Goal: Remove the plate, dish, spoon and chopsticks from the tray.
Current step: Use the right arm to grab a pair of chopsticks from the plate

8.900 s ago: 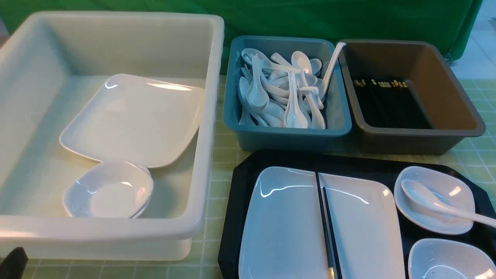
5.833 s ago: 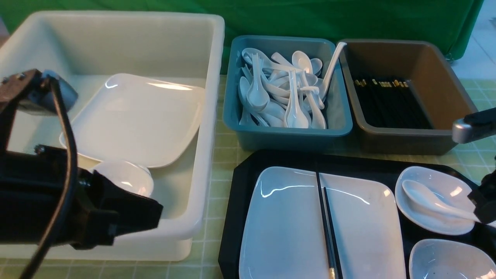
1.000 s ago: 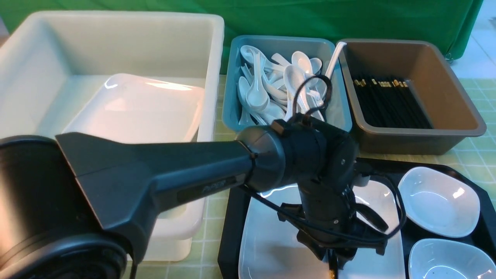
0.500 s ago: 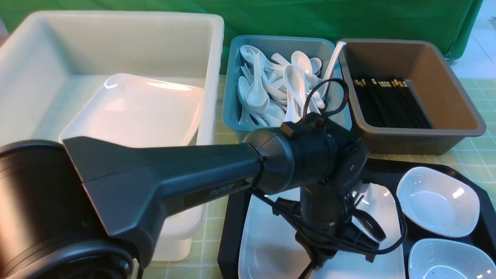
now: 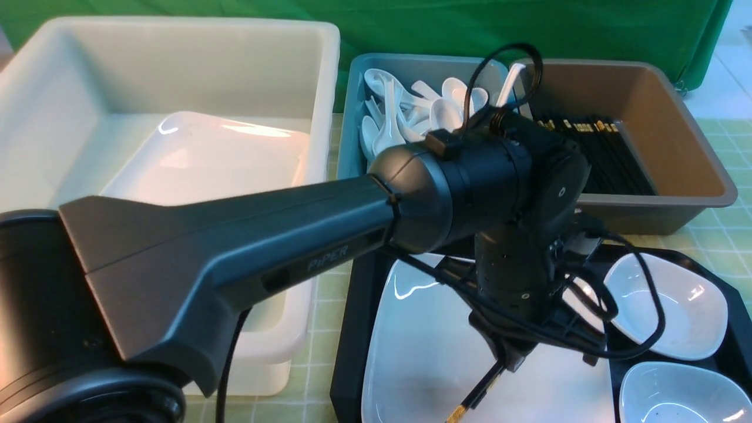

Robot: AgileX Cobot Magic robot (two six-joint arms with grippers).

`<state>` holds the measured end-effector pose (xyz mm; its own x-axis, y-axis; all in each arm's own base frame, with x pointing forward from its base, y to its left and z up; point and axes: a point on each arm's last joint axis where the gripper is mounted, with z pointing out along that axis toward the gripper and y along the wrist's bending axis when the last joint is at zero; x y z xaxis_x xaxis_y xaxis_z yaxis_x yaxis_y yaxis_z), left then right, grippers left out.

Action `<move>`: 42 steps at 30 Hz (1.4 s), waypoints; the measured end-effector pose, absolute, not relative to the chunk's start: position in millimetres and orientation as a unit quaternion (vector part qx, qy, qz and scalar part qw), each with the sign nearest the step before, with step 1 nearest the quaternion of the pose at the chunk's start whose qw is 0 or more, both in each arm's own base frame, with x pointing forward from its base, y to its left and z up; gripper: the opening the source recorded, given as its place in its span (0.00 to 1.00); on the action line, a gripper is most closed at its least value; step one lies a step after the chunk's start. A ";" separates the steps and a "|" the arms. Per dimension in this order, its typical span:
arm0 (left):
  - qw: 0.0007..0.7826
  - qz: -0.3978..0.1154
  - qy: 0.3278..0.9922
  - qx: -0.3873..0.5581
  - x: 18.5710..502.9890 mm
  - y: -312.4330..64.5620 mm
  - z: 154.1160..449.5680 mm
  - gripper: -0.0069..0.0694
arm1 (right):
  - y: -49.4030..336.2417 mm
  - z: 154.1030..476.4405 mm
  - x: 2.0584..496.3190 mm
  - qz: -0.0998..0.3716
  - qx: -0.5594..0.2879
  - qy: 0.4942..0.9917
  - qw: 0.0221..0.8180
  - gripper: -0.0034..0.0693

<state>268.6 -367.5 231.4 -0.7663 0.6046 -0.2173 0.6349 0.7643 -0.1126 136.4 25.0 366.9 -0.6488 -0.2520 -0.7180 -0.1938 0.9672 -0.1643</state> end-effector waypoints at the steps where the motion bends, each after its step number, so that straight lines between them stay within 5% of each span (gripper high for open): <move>1: 0.092 -0.095 0.934 0.333 269.8 -369.2 238.3 0.11 | 25.2 367.2 136.6 -0.036 -0.123 0.906 0.403 0.30; 20: 0.201 -0.176 0.911 0.315 326.4 -386.5 295.5 0.11 | 26.9 370.3 139.3 -0.029 -0.124 0.897 0.424 0.32; 42: 0.120 -0.254 0.925 0.257 339.4 -393.0 262.5 0.11 | 27.0 370.4 139.3 -0.029 -0.124 0.896 0.425 0.34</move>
